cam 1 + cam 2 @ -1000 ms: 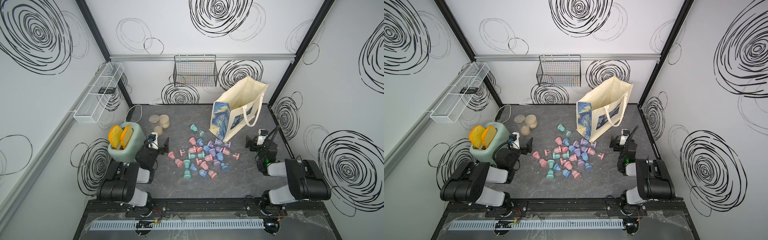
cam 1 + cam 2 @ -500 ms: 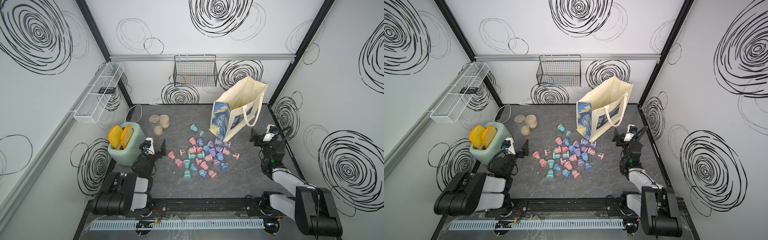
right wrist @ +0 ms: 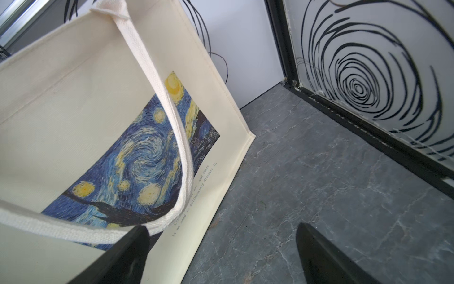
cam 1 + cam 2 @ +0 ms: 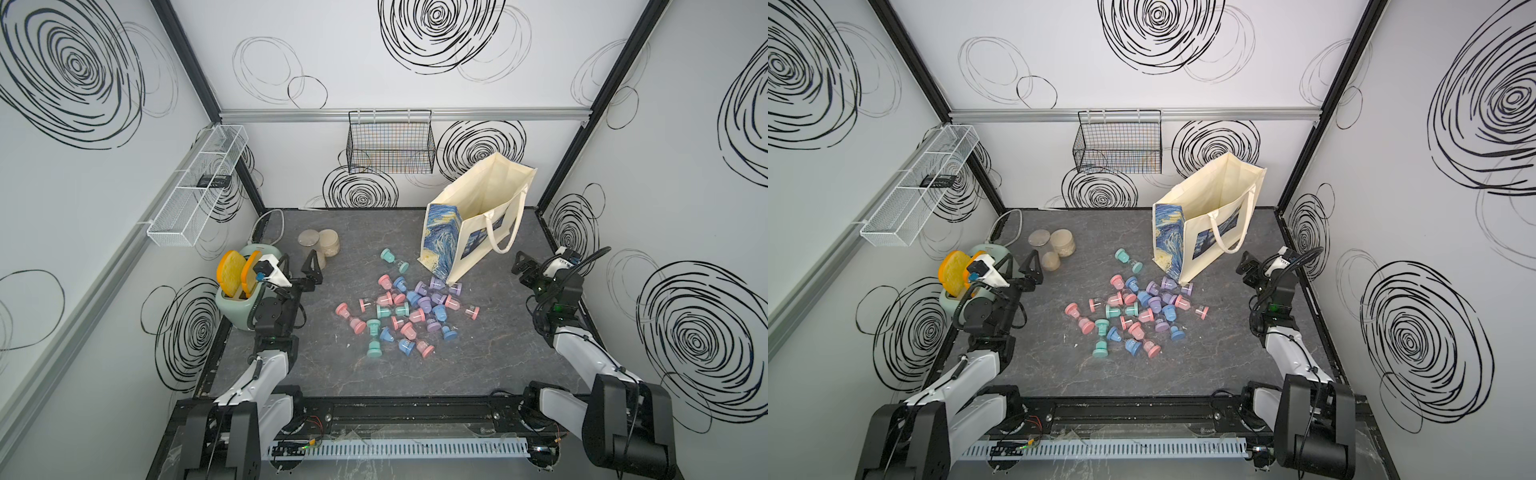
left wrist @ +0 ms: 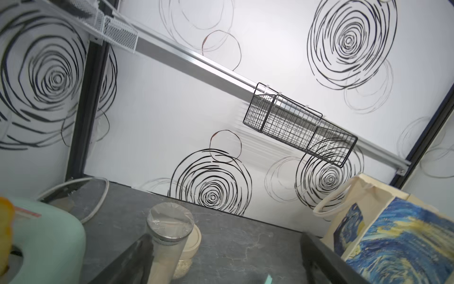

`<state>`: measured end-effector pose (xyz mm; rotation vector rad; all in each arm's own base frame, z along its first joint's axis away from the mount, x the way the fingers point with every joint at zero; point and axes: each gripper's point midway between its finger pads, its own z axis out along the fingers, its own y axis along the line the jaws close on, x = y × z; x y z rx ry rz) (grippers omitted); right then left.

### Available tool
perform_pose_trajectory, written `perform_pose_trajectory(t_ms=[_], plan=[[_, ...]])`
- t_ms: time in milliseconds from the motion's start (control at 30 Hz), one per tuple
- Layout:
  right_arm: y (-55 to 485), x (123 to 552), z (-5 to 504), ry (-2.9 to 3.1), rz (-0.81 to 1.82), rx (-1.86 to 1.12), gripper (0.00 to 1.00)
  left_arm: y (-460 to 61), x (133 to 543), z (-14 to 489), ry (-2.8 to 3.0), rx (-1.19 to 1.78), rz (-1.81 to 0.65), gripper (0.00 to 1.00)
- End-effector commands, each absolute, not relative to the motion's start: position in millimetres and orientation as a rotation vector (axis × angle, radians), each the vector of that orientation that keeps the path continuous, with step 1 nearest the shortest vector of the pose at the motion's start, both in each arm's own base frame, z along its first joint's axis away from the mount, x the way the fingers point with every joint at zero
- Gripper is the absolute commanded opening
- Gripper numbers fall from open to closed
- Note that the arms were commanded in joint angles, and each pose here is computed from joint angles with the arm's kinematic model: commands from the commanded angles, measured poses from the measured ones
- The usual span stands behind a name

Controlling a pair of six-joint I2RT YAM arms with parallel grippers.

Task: Put the hourglass into the canvas bag
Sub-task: Pick up the hourglass from the center of the board.

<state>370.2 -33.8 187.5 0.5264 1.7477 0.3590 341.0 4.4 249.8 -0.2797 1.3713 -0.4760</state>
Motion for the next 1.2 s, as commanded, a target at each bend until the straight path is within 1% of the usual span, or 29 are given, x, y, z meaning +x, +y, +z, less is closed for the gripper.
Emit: perform_pose_trajectory(t_ms=[0, 100, 167, 300, 433, 633, 900, 1167], plan=[[-14.3, 371.7, 180.7, 1.835, 0.393, 0.513, 0.97, -10.3, 345.8, 256.5, 1.341, -0.327, -0.778, 0.96], [5.5, 370.8, 174.6, 1.901, 0.394, 0.466, 0.97, -20.1, 358.0, 247.3, 1.404, -0.356, -0.878, 0.96], [20.0, 370.1, 169.3, 1.951, 0.391, 0.430, 0.97, -30.4, 363.4, 239.5, 1.466, -0.358, -0.830, 0.96], [52.6, 366.2, 157.4, 2.045, 0.433, 0.349, 0.97, -56.3, 372.2, 232.1, 1.629, -0.328, -0.635, 0.96], [92.3, 357.4, 146.6, 2.157, 0.476, 0.224, 0.97, -74.4, 371.6, 222.2, 1.732, -0.323, -0.626, 0.96], [131.1, 334.1, 119.2, 2.342, 0.572, 0.067, 0.97, -106.6, 359.3, 215.8, 1.863, -0.255, -0.611, 0.96], [131.4, 312.4, 80.8, 2.500, 0.529, 0.012, 0.97, -141.6, 338.3, 210.2, 1.965, -0.161, -0.624, 0.96], [133.6, 295.4, 65.5, 2.565, 0.577, 0.060, 0.97, -173.3, 320.9, 206.5, 2.043, -0.061, -0.650, 0.96]])
